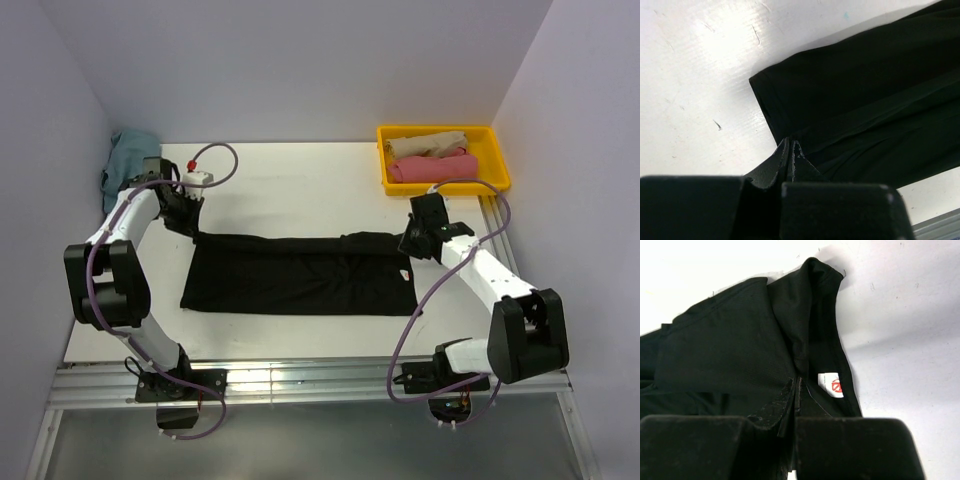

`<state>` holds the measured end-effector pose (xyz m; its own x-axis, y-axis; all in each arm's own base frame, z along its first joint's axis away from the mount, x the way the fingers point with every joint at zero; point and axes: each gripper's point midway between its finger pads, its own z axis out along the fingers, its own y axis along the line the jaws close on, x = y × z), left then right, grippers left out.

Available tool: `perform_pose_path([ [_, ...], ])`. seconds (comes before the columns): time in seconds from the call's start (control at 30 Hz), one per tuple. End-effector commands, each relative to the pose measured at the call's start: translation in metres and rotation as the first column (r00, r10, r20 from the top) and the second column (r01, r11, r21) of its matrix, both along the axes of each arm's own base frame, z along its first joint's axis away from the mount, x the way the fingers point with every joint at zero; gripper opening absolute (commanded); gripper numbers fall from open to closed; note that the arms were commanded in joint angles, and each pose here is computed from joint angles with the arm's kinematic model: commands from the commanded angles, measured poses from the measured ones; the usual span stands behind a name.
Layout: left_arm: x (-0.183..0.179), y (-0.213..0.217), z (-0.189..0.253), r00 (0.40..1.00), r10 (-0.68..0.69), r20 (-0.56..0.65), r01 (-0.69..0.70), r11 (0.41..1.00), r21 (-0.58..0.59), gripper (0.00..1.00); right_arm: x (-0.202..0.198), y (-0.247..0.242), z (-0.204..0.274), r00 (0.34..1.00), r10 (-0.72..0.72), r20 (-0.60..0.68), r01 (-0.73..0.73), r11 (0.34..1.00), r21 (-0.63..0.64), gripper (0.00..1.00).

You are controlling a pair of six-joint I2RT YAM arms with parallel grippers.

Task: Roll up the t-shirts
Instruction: Fold the tshirt

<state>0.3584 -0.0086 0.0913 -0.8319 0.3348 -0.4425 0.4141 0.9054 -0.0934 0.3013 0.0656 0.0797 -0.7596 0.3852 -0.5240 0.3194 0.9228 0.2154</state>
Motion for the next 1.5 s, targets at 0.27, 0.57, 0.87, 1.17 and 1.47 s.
perform_pose_path([
  [0.27, 0.021, 0.006, 0.041, 0.994, 0.023, 0.107, -0.022, 1.0, -0.01, 0.0, 0.011, 0.001, 0.051, 0.993, -0.018, 0.116, 0.016, 1.0, 0.017, 0.0],
  [0.57, 0.01, 0.006, 0.038, 0.996, 0.001, 0.093, -0.001, 1.0, -0.001, 0.0, -0.004, -0.001, 0.05, 0.994, -0.021, 0.11, 0.018, 1.0, 0.022, 0.0],
  [0.87, -0.026, 0.01, 0.009, 0.999, -0.032, -0.007, 0.032, 0.999, 0.031, 0.0, -0.034, 0.004, 0.009, 1.0, -0.016, 0.026, 0.015, 0.999, 0.05, 0.0],
  [1.17, -0.05, 0.004, -0.021, 0.993, -0.055, -0.107, 0.055, 0.998, -0.005, 0.16, -0.045, 0.01, -0.022, 0.999, -0.014, -0.048, 0.016, 0.998, 0.057, 0.21],
  [1.47, -0.036, 0.009, -0.006, 0.998, -0.035, -0.056, 0.036, 0.999, 0.02, 0.53, -0.036, 0.012, -0.002, 1.0, 0.0, 0.0, 0.0, 0.998, 0.063, 0.55],
])
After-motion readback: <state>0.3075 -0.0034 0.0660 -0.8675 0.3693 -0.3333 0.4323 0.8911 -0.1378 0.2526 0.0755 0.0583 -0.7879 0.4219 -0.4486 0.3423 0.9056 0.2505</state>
